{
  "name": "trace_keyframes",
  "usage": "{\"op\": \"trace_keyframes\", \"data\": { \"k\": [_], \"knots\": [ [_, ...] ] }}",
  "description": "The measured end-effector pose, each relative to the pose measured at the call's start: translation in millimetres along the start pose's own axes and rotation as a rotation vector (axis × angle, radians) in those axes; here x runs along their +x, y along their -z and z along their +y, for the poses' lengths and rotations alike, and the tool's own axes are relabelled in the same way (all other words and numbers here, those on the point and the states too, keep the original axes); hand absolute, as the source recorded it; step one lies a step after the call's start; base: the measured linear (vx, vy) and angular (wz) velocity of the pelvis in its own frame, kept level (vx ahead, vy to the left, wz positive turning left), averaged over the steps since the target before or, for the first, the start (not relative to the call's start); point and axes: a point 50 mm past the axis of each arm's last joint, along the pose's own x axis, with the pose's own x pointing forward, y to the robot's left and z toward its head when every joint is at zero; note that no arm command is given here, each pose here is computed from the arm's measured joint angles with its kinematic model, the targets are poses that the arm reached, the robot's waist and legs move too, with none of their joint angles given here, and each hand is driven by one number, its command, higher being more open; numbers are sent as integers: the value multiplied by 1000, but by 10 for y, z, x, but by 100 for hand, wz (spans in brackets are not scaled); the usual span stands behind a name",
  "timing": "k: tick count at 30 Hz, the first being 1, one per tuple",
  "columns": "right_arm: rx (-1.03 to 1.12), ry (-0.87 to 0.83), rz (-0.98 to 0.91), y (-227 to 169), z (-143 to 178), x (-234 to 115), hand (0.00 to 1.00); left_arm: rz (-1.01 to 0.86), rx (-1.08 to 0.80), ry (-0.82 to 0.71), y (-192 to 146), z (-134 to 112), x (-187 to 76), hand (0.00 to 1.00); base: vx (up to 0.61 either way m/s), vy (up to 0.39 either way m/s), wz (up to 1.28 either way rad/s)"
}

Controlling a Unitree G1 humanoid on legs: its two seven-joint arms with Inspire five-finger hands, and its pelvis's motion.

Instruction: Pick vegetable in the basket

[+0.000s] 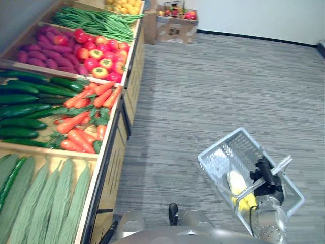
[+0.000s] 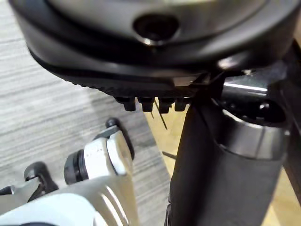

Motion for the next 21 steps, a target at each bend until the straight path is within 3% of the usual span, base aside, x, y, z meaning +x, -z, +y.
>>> {"op": "trace_keyframes", "data": {
  "k": [7,13,17,21],
  "knots": [
    [-85,15,-38,-188,-103,35,0,22,81,62,50,-153,3,100,148,-20,-17],
    [-101,33,-30,-182,-140,42,0,2,282,151,42,-264,0,100,21,-29,-32],
    [-192,110,16,-99,-223,46,0,-31,415,221,-40,-246,2,100,-71,40,-17],
    [-192,110,16,-99,-223,46,0,-33,416,223,-43,-251,3,100,0,0,0]
  ]
}}
